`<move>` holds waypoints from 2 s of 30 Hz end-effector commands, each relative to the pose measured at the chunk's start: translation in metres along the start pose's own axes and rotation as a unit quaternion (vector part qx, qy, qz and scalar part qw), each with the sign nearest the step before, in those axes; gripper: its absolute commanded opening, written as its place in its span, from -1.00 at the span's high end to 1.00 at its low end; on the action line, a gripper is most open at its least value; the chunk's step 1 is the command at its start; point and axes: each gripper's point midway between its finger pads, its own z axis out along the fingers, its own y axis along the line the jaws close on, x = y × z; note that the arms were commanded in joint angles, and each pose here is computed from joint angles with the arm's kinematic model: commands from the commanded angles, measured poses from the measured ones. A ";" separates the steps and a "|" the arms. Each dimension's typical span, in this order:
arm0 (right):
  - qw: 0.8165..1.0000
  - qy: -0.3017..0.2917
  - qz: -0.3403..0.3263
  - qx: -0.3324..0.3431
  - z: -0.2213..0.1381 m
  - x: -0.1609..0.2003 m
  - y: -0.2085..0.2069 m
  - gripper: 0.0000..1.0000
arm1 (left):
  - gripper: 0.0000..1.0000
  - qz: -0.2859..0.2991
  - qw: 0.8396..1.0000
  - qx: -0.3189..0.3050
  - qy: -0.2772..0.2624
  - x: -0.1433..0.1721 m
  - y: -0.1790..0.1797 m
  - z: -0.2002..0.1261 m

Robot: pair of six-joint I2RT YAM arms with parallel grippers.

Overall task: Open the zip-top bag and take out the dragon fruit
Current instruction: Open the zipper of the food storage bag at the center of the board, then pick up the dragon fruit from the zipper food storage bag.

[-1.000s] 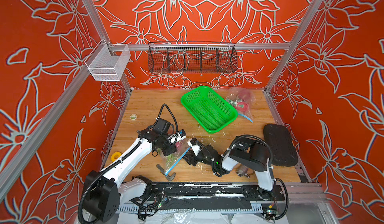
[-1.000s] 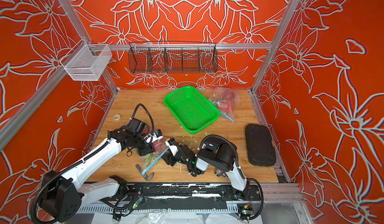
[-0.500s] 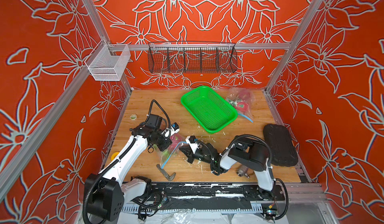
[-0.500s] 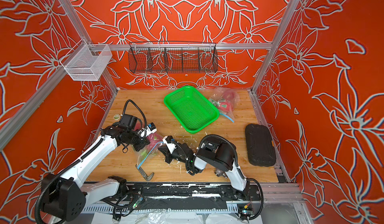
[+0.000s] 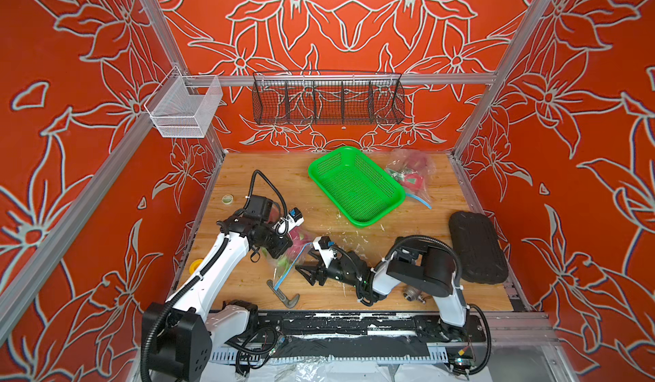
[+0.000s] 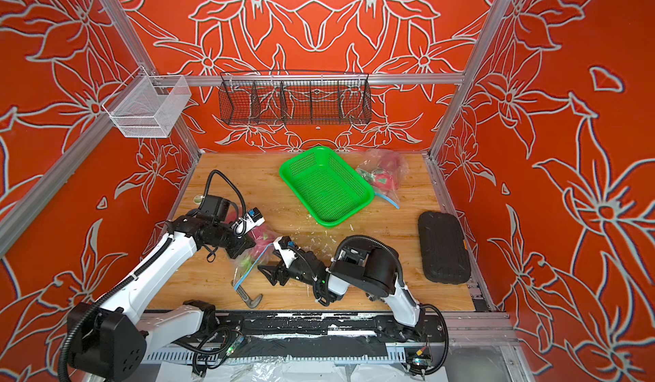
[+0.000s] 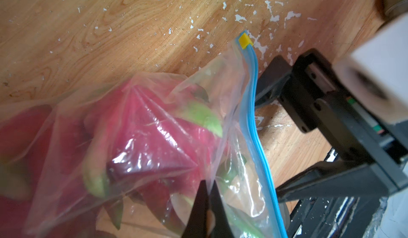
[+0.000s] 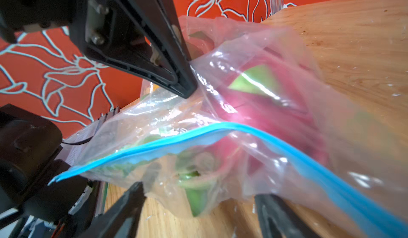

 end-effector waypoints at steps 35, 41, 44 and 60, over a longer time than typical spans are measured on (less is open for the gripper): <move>0.990 0.069 -0.089 0.088 -0.033 0.074 -0.034 1.00 | 1.00 -0.029 0.984 -0.161 -0.077 -0.021 0.091 -0.099; 0.987 0.072 -0.117 0.086 -0.049 0.070 -0.025 0.60 | 1.00 -0.033 0.991 -0.091 -0.095 -0.019 0.064 -0.084; 0.984 0.045 -0.155 0.076 -0.066 0.045 -0.002 0.14 | 1.00 -0.036 0.993 -0.023 -0.107 -0.019 0.033 -0.072; 0.955 0.087 -0.277 0.056 -0.029 -0.001 0.041 0.20 | 0.78 -0.003 0.993 -0.028 -0.113 -0.026 0.008 -0.071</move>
